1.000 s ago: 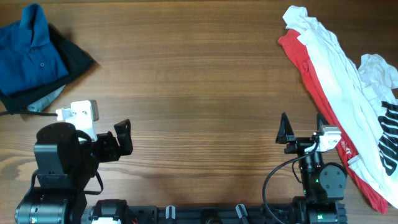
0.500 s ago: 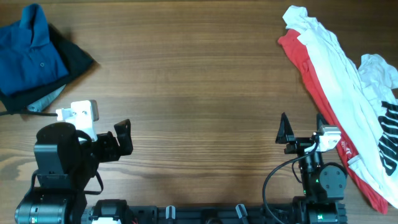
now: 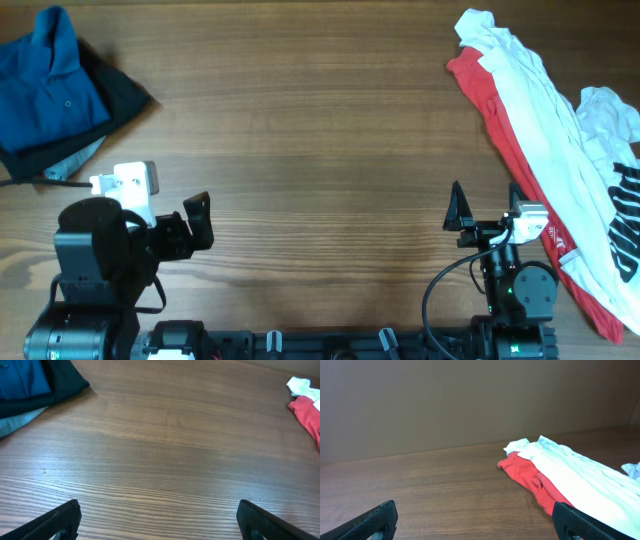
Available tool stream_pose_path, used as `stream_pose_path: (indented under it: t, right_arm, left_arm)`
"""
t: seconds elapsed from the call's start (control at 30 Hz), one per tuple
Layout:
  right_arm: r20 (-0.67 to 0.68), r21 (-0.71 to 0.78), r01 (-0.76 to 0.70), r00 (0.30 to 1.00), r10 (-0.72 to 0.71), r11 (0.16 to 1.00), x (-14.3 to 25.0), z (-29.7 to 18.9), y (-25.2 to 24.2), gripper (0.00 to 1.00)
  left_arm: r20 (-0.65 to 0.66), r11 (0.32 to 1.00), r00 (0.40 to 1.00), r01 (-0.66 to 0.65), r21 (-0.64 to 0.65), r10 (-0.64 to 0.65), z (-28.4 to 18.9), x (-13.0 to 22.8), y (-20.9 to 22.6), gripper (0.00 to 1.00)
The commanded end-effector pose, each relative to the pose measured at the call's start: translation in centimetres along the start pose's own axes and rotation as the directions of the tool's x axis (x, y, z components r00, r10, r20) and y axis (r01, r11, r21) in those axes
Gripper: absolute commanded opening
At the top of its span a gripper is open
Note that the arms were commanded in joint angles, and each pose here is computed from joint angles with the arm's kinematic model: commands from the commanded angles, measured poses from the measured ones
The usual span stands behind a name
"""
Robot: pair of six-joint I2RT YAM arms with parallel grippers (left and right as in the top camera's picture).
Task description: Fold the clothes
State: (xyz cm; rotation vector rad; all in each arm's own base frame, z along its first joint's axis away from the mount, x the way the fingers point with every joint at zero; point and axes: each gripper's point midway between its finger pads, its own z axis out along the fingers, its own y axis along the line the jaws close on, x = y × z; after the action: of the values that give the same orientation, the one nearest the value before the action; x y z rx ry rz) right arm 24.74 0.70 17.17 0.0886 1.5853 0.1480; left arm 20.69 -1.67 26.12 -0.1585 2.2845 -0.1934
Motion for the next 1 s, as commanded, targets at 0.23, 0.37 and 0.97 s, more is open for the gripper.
stream_pose_path:
  t: [0.23, 0.37, 0.97]
  right_arm:
    - [0.014, -0.019, 0.020, 1.000, -0.019, 1.000, -0.3, -0.1, 0.3, 1.00]
    - [0.014, -0.019, 0.020, 1.000, -0.019, 1.000, -0.3, -0.1, 0.3, 1.00]
    - [0.014, -0.019, 0.020, 1.000, -0.019, 1.000, -0.3, -0.1, 0.3, 1.00]
  left_arm:
    - [0.205, 0.994, 0.977, 0.066, -0.084, -0.048, -2.2, 3.4, 3.1, 1.00]
    - [0.274, 0.997, 0.961, 0.059, -0.053, -0.042, 0.4, 5.1, 3.4, 1.00]
    - [0.676, 0.991, 0.736, -0.104, 0.085, 0.019, 7.8, 2.9, 2.4, 1.00]
